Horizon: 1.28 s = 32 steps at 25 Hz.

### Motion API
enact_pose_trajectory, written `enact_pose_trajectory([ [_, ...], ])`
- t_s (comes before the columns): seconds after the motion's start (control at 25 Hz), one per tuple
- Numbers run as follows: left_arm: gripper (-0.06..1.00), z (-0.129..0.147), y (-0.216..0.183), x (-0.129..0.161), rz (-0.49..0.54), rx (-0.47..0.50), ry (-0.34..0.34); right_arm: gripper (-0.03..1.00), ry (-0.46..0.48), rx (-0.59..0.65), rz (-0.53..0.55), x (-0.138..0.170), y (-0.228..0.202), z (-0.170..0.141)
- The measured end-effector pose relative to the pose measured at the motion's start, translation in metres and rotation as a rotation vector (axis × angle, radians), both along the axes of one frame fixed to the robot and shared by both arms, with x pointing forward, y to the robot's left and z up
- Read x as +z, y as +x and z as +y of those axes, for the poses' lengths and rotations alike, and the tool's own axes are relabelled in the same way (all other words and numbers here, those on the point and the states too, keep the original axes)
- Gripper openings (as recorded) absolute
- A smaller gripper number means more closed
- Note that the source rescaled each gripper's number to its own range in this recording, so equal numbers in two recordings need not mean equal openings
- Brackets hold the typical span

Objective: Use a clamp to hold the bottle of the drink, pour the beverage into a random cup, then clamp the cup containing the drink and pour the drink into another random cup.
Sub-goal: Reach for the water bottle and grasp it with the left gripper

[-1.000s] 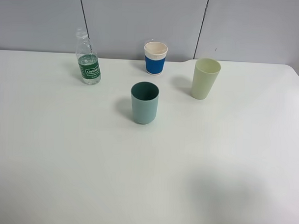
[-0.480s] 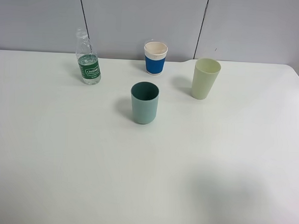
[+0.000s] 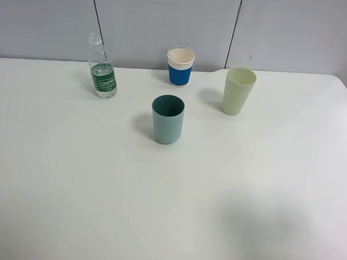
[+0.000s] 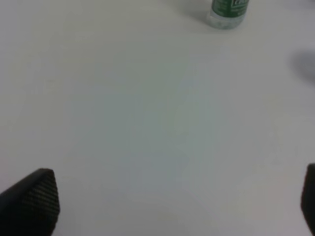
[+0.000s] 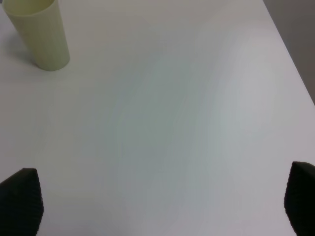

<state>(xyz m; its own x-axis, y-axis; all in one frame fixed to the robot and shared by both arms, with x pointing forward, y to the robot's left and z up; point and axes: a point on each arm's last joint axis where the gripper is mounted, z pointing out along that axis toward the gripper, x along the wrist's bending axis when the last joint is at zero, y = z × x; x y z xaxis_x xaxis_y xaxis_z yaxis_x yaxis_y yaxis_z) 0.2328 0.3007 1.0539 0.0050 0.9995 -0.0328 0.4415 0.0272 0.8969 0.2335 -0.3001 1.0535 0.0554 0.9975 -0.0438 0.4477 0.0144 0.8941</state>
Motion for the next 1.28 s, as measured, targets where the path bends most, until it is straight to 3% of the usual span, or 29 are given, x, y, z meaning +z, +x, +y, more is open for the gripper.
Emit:
enact_pose_trajectory([
  [0.48, 1.00, 0.000, 0.000, 0.000, 0.000, 0.002, 0.002, 0.95, 0.000, 0.000, 0.000, 0.000, 0.000, 0.000],
  [0.72, 1.00, 0.000, 0.006, 0.012, -0.052, 0.001, 0.003, 0.95, 0.000, 0.000, 0.000, 0.000, 0.000, 0.000],
  [1.04, 1.00, -0.001, 0.051, 0.022, -0.001, -0.012, 0.019, 0.95, 0.000, 0.000, 0.000, 0.000, 0.000, 0.000],
  [1.28, 1.00, -0.008, 0.090, 0.020, 0.058, -0.076, -0.018, 0.95, 0.000, 0.000, 0.000, 0.000, 0.000, 0.000],
])
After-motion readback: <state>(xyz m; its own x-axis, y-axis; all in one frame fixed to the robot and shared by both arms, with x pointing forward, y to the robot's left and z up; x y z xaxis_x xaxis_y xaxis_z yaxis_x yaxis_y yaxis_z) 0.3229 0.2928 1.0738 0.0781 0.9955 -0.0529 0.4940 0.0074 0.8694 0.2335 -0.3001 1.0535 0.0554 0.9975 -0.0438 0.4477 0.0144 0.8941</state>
